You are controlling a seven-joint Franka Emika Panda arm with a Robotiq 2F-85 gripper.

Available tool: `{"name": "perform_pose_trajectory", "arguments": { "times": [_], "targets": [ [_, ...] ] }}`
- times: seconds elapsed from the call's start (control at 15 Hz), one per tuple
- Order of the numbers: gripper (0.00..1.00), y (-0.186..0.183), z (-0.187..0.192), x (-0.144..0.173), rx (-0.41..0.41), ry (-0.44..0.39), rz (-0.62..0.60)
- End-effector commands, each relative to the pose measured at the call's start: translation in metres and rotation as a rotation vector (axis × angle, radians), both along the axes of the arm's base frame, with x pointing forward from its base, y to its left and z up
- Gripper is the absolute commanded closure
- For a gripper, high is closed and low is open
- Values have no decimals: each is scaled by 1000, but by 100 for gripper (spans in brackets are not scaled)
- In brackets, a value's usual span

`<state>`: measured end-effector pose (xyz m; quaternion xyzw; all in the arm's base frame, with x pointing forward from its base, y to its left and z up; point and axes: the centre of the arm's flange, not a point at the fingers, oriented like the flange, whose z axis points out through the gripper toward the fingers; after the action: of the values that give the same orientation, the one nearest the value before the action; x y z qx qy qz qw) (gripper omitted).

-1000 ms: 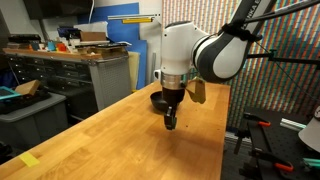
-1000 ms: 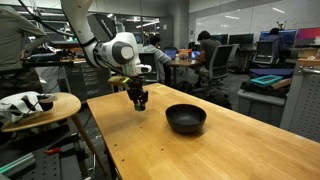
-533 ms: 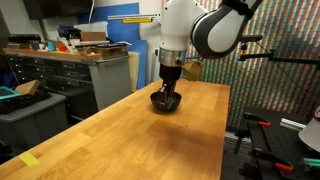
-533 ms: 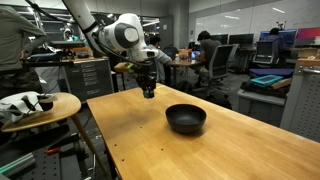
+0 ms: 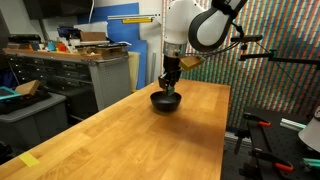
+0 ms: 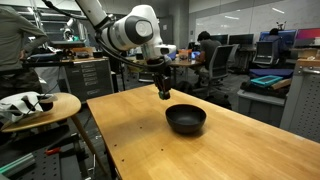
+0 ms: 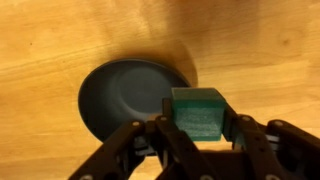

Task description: Put the green cube in the bowl

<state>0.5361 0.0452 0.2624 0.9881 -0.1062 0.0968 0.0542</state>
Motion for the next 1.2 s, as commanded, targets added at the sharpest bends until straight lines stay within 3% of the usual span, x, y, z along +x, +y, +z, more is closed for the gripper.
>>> {"name": "perform_pose_trajectory", "arguments": {
  "times": [0.0, 0.87, 0.93, 1.0, 1.13],
  "targets": [
    [79, -15, 0, 18, 20, -35, -118],
    [79, -47, -75, 34, 51, -31, -387],
    [70, -51, -77, 35, 44, -34, -396],
    [29, -54, -77, 36, 40, -37, -403],
    [21, -58, -69, 39, 32, -48, -409]
  ]
}}
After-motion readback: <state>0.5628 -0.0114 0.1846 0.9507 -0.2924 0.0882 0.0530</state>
